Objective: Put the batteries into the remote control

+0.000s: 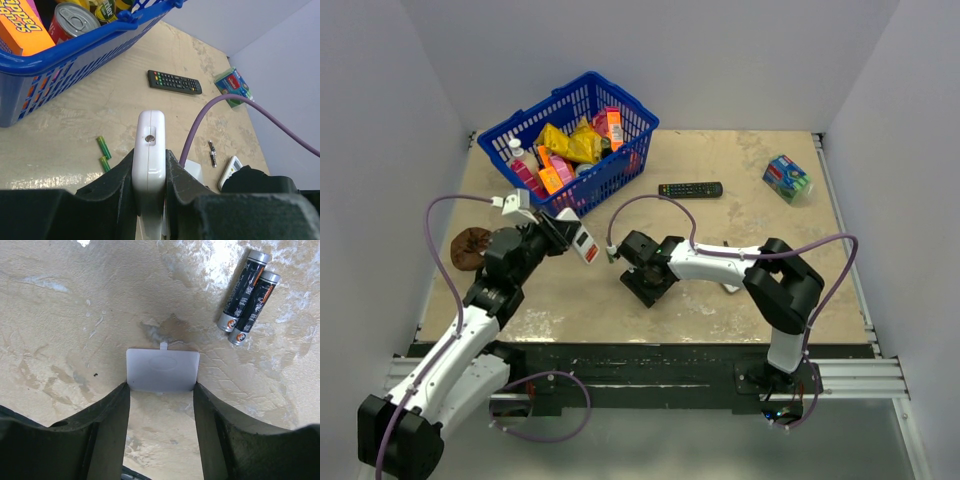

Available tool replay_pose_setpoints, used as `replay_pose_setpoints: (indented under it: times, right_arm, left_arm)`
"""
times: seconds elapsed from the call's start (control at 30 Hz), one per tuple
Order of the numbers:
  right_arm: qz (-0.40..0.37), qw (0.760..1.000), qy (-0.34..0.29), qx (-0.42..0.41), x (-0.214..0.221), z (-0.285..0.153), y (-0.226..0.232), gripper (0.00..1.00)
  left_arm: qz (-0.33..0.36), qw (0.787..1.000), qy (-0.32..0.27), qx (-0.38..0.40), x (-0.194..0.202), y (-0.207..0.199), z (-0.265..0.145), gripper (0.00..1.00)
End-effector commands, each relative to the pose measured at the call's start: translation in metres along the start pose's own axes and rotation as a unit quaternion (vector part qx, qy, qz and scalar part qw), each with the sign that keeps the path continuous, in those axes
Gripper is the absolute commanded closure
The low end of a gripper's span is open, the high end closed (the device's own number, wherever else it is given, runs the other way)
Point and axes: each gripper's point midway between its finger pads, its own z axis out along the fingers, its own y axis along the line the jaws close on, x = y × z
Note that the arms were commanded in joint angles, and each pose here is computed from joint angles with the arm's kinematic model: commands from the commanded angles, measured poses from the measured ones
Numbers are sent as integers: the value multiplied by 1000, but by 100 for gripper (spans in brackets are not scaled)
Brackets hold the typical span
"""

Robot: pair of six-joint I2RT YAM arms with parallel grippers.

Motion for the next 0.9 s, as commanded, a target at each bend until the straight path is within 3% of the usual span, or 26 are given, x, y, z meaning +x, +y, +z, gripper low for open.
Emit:
replay_pose_setpoints:
  times: [0.0, 0.33, 0.87]
  right_arm:
    - [3, 1000, -11, 23, -3, -8, -11, 53]
    - [10, 997, -64, 34, -23, -40, -16, 61]
    - [22, 975, -220, -32, -102, -166, 2, 61]
  left_arm:
    - [-7, 999, -21, 37, -8, -12, 5, 100]
    - [-31, 997, -20, 73, 5, -15, 8, 100]
    - [-81, 983, -20, 164, 20, -34, 5, 100]
